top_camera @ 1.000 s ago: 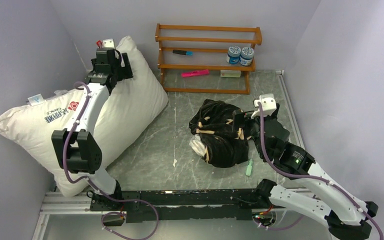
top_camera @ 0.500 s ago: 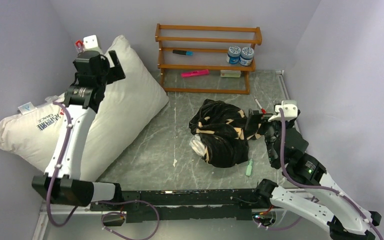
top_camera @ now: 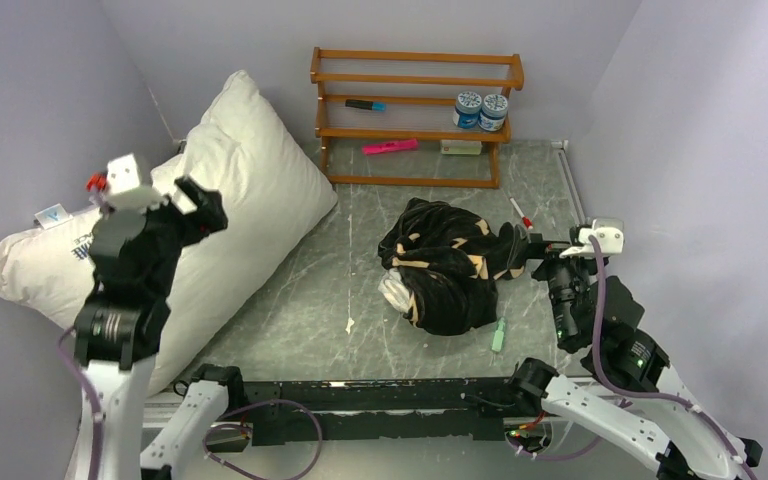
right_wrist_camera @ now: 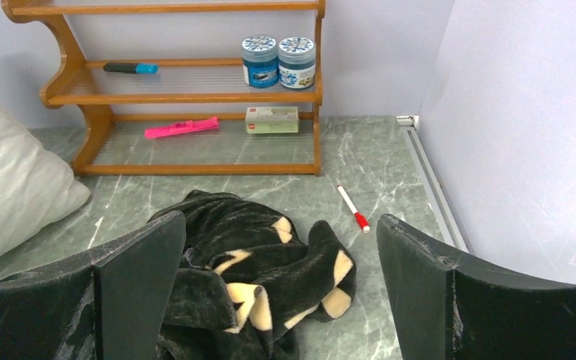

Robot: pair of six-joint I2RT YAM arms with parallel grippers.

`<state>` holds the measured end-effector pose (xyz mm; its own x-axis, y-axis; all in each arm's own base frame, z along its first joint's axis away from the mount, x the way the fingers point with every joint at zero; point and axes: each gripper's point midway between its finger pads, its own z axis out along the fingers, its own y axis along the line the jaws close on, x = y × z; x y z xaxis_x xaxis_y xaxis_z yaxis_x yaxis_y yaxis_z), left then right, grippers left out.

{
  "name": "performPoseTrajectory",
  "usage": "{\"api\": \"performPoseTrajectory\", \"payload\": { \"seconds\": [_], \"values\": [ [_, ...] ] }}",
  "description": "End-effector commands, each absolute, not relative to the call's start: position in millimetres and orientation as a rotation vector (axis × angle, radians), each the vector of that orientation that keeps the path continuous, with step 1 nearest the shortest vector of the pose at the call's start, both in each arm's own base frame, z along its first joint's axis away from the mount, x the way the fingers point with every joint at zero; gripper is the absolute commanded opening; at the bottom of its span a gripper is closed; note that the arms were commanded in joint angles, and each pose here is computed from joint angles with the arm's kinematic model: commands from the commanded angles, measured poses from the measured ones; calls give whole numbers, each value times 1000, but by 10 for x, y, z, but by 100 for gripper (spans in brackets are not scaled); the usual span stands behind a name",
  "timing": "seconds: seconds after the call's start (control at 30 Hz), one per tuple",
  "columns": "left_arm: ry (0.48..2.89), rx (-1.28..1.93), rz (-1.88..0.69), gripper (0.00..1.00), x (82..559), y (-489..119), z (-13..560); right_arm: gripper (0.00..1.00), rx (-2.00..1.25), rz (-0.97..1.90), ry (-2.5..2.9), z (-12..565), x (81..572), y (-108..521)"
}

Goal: Remove the pillowcase from the pillow
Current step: Reset both arms

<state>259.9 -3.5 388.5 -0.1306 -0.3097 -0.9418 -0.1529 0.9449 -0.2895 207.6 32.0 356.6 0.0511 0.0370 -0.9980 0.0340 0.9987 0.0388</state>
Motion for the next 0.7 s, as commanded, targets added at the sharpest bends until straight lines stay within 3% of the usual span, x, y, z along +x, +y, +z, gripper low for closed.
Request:
{"api": "performPoseTrajectory", "payload": {
  "seconds": [0.0,0.23,0.67],
  "values": [
    [1680,-409,-160,96,2152,30,3756,100,72,4,1520,3573,2032,256],
    [1592,-422,-100,96,1585,214,3595,100,118,-15,1607,3370,2003,210],
    [1526,-422,-80,96,1285,299,3432,100,238,62,1536,3372,1877,21]
  ]
}}
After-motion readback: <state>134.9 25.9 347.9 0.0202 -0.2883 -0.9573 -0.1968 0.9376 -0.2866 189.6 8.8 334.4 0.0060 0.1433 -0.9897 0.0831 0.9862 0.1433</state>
